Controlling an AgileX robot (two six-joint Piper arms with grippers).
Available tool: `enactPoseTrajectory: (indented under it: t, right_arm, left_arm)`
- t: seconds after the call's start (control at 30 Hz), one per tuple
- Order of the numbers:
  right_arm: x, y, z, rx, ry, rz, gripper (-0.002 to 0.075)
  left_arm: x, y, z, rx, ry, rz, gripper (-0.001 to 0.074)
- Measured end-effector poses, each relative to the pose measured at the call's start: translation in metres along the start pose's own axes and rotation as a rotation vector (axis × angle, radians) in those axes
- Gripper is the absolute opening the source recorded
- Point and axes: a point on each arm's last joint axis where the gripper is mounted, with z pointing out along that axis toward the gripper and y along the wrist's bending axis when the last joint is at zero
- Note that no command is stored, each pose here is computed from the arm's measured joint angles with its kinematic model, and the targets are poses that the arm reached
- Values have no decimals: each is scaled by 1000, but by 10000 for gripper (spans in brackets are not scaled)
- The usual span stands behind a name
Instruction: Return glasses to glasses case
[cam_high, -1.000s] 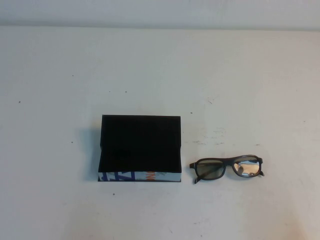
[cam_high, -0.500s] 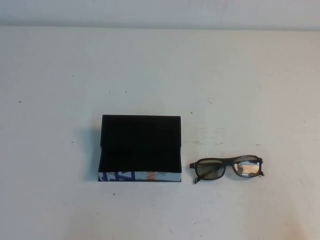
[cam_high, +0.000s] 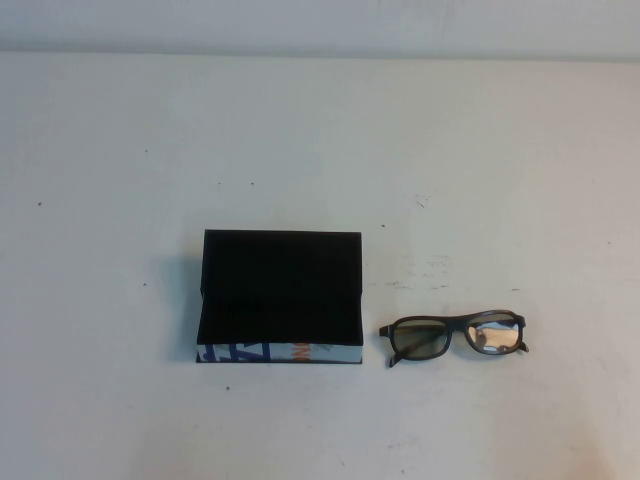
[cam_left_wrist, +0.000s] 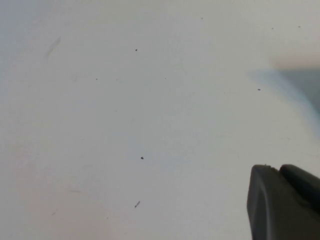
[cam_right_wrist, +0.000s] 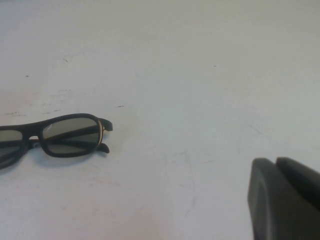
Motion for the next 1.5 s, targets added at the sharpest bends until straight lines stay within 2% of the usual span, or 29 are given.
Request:
enactPoseTrajectory:
  t: [0.83,0.97,1.13,1.2,1.33,1.43,1.5]
  right_arm:
    - [-2,1,0,-6,-19,8,-11]
    - [-5,5,0,-55,-53,137,-11]
    - [-17,11,-2,-164,-149,513,-11]
    - [-21,10,-3,-181,-191,606,-11]
    - [-26,8,-4,-190,-248,697,-11]
    - [-24,13,-4,-221,-179,741,-11]
    - [-29,20,-9,-266,-110,701,-11]
  left_arm:
    - [0,0,0,0,0,0,-4]
    - [0,0,0,0,0,0,-4]
    - [0,0,0,0,0,0,-4]
    - [0,0,0,0,0,0,-4]
    - [0,0,0,0,0,0,-4]
    - [0,0,0,0,0,0,-4]
    - [0,0,0,0,0,0,-4]
